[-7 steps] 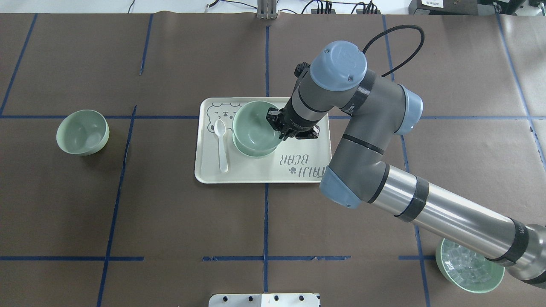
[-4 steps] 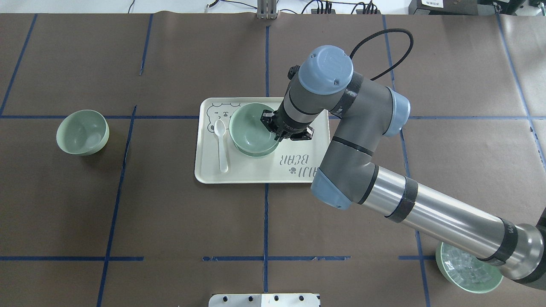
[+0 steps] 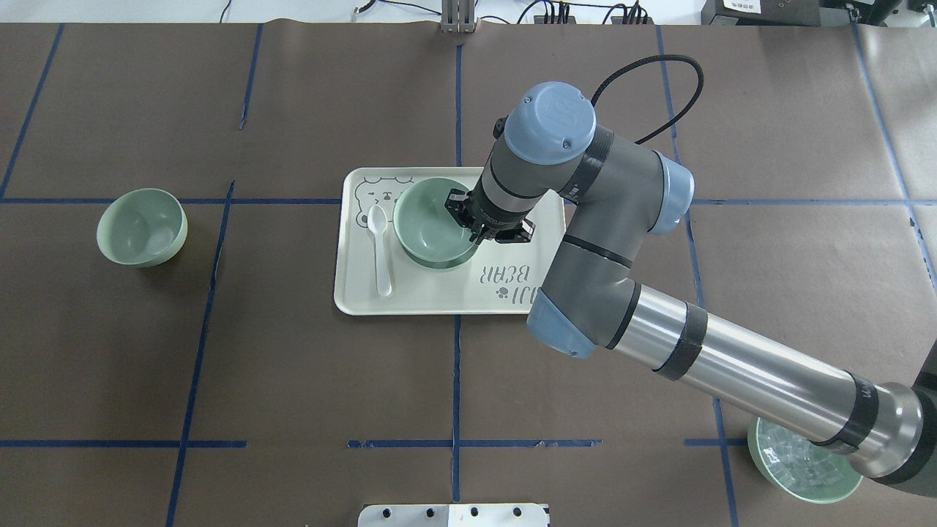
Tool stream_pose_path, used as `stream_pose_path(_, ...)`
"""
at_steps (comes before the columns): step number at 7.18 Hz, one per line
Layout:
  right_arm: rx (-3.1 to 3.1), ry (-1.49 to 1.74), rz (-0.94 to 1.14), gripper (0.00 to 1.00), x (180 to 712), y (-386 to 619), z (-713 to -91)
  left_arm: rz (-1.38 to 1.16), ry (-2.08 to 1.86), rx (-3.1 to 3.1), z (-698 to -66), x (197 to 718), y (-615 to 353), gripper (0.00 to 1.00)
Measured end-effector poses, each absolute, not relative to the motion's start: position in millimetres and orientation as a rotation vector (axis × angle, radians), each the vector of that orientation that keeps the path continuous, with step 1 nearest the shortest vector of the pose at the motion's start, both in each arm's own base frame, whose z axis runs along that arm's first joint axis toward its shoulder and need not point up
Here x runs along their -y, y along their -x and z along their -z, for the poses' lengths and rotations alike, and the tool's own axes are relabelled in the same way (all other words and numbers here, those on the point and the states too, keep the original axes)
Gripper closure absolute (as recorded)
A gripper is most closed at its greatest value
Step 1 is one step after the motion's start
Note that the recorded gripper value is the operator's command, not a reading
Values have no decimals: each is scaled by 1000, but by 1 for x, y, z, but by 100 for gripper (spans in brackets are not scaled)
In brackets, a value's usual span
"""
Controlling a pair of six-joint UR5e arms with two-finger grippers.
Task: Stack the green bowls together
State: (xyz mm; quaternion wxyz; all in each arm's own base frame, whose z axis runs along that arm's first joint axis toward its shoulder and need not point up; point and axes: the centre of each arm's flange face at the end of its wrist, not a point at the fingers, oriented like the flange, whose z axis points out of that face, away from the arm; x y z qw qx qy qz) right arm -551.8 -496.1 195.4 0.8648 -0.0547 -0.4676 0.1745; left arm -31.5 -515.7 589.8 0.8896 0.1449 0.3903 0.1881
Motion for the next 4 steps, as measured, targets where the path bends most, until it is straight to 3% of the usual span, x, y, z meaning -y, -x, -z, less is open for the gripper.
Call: stream_pose_path(4,968,122,-374,100,502,561,-193,-389,-299,-811,-592,513,32,0)
